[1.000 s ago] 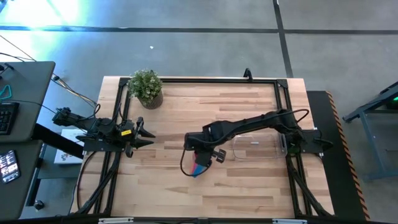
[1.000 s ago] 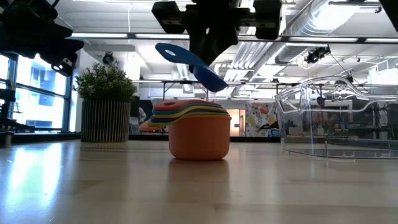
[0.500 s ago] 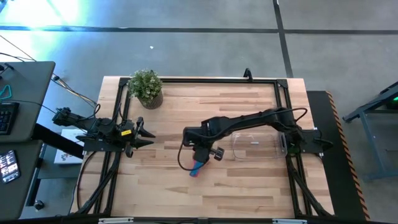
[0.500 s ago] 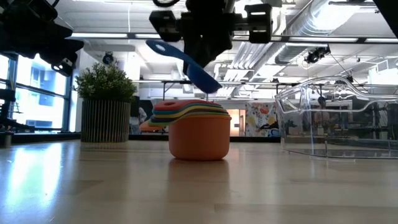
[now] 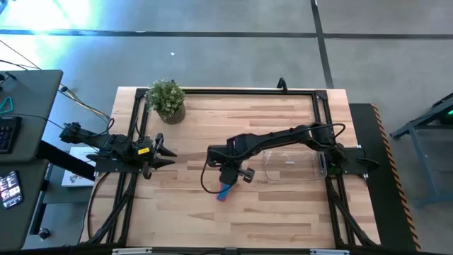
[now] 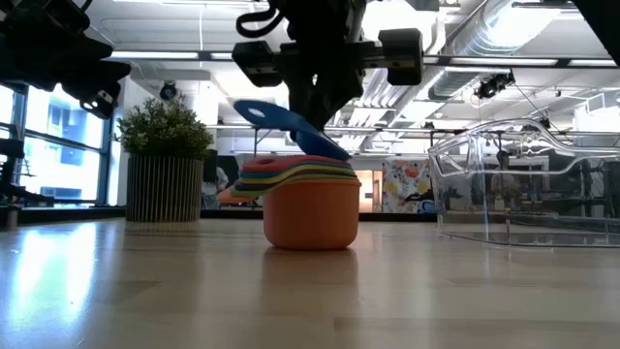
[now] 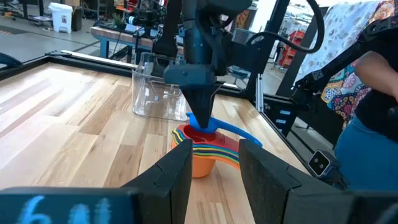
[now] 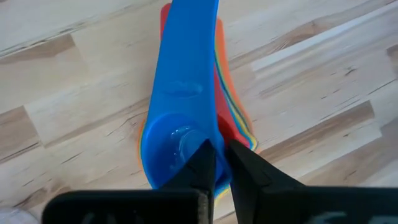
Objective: Nest measuring cups in basket
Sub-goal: Stack the dark blue measuring cup on top of the red measuring cup, then put the stacked measuring cups into the transparent bin
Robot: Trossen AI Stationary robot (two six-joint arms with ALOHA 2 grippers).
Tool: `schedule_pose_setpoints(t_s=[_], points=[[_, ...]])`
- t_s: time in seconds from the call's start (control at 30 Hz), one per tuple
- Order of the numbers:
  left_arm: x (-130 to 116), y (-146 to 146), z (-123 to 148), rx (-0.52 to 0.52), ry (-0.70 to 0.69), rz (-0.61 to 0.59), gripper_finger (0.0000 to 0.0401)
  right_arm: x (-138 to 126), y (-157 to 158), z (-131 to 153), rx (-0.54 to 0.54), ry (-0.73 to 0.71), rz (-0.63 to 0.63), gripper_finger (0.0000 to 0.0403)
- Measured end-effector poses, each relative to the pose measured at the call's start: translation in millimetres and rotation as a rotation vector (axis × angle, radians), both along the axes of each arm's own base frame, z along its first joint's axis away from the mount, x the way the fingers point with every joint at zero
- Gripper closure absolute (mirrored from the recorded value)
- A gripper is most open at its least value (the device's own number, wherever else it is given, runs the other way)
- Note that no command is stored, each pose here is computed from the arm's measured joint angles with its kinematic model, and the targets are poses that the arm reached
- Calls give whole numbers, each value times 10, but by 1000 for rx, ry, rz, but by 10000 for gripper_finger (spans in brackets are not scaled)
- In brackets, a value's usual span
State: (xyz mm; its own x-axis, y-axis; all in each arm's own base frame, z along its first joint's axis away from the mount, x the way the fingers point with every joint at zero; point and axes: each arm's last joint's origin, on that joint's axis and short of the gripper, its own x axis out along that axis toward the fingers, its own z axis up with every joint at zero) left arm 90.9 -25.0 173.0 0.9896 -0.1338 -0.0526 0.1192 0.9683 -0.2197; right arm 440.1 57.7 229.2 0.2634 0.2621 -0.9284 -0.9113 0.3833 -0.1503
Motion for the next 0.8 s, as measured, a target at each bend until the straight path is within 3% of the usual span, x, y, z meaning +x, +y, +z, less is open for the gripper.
schedule_pose_setpoints(t_s=[0.63,0.8], points=[[0,0,0,0,0,0,279,29,-15,13,-11,-34,-6,297],[0,0,-1,0,1,0,279,19,-16,38,14,-15,-87,261]])
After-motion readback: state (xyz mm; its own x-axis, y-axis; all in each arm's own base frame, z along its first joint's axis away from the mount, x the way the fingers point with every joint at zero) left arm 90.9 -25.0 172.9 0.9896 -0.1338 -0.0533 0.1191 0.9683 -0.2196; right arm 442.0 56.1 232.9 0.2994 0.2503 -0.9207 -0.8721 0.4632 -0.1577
